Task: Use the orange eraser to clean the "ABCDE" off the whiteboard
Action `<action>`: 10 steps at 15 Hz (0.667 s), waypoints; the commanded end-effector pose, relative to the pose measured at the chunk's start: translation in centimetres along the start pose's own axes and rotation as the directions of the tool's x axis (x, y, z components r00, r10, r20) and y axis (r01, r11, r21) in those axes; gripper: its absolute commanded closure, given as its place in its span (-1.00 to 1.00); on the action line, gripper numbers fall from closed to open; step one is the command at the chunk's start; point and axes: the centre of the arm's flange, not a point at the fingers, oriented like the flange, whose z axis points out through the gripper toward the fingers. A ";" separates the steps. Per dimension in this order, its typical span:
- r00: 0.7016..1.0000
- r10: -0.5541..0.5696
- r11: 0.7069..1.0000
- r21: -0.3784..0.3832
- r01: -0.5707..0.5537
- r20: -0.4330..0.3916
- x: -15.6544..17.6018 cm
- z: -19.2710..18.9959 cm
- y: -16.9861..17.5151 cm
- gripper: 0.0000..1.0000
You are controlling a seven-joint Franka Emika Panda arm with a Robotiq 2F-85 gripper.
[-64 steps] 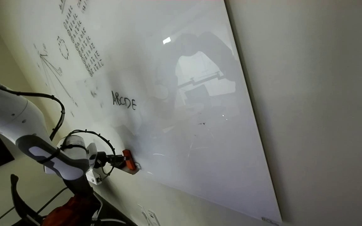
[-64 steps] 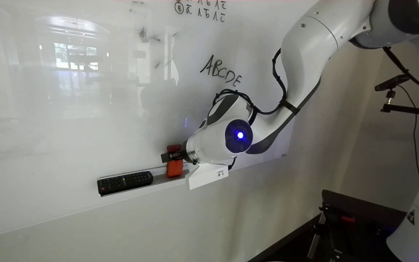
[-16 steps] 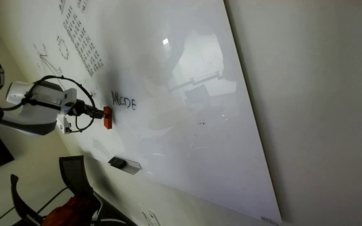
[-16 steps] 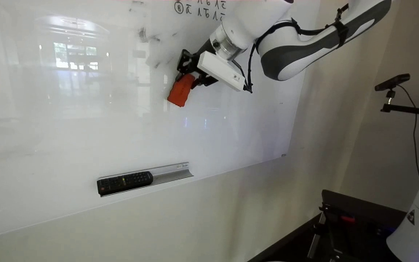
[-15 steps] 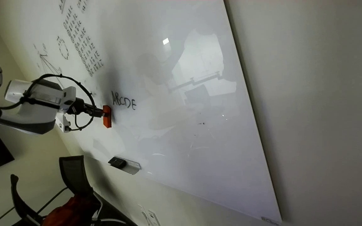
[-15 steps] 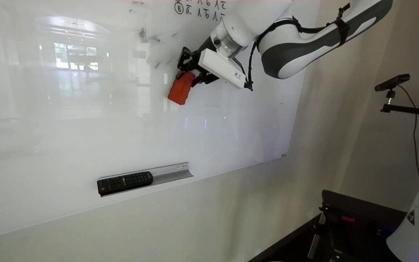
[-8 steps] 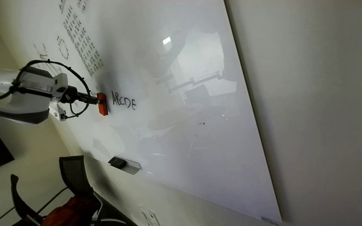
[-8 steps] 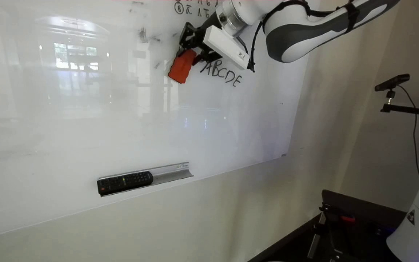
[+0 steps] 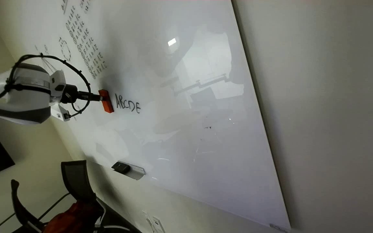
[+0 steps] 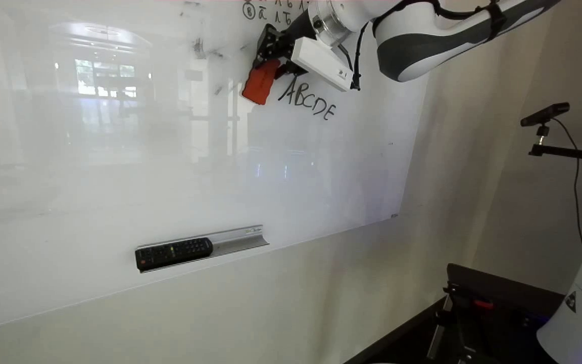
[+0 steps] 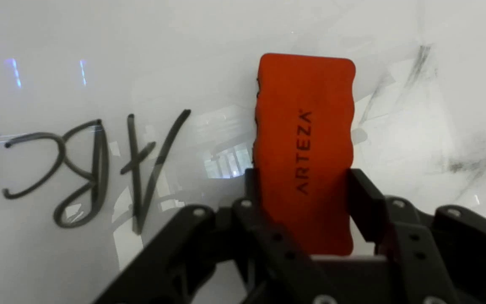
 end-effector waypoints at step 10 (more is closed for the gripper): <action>0.987 0.135 0.972 -0.184 -0.149 -0.086 0.9 -1.7 12.4 0.44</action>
